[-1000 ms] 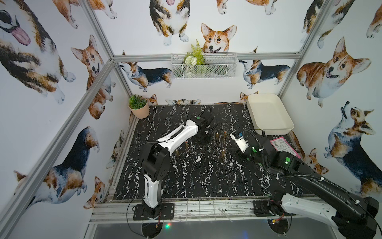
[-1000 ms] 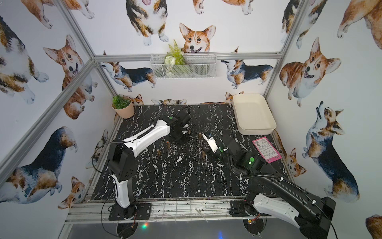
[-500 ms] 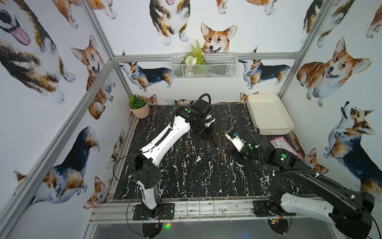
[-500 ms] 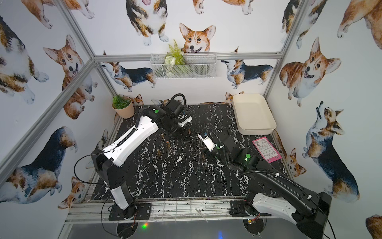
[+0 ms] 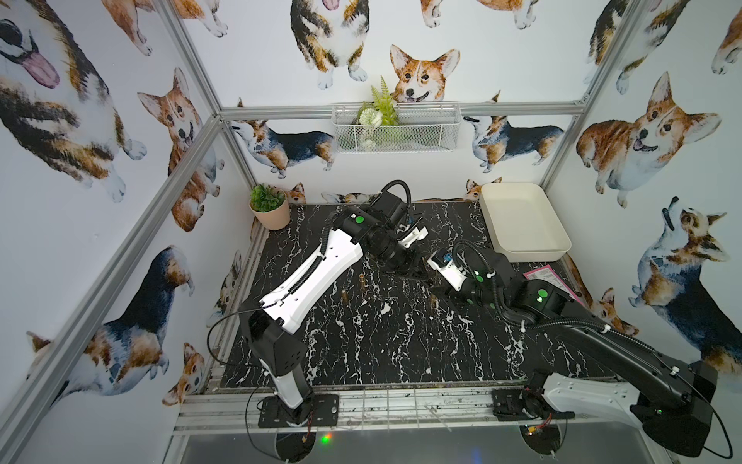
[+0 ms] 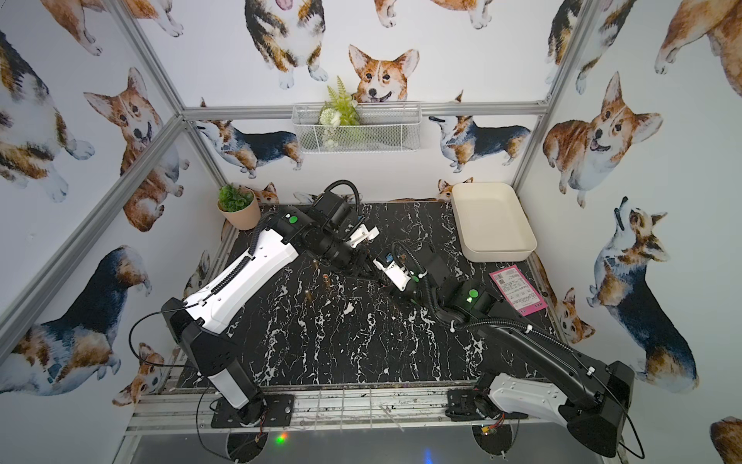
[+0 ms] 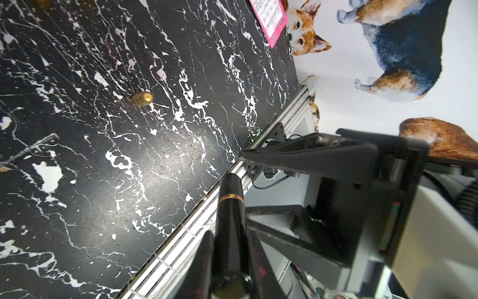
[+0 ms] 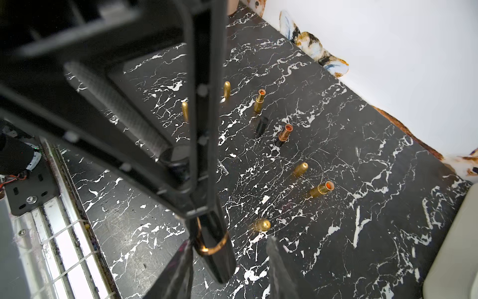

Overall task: Open the lipstick cap
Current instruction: Open the cover of the lipstick.

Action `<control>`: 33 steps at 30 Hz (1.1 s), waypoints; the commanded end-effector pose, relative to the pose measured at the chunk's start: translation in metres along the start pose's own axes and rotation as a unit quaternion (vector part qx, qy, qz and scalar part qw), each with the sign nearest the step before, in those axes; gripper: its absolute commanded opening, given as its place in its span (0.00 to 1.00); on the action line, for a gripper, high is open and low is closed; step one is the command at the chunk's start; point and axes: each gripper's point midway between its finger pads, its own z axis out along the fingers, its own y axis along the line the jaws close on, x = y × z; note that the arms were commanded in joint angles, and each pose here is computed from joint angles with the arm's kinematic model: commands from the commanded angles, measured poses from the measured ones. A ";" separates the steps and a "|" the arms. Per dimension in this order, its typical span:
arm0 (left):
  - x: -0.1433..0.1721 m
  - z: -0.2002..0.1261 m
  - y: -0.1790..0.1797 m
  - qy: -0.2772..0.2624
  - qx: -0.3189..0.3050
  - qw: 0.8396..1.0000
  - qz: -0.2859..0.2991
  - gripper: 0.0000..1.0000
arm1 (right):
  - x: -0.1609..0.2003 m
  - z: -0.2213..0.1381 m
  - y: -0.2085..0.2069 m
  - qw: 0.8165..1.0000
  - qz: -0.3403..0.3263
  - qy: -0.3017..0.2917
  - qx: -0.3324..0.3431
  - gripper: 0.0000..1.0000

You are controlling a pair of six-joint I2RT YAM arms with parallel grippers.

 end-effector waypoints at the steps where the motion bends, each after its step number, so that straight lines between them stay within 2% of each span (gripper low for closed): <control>1: -0.001 -0.006 -0.014 -0.001 0.032 0.999 0.002 0.13 | 0.001 -0.002 0.004 1.000 -0.017 0.004 -0.010 0.47; 12: -0.004 -0.008 -0.024 -0.002 0.061 0.998 0.004 0.13 | 0.005 -0.004 0.004 1.000 -0.017 0.008 -0.011 0.39; 18: -0.007 -0.005 -0.019 0.001 0.057 0.998 0.001 0.13 | 0.006 -0.007 0.003 1.000 -0.015 0.013 -0.008 0.28; 25: -0.015 -0.005 -0.010 -0.003 0.059 0.998 -0.012 0.01 | 0.010 -0.008 0.007 1.000 -0.009 0.021 -0.018 0.17; 33: -0.024 -0.010 -0.006 -0.012 0.072 0.997 -0.019 0.00 | 0.018 -0.014 0.012 0.999 -0.002 0.031 -0.032 0.14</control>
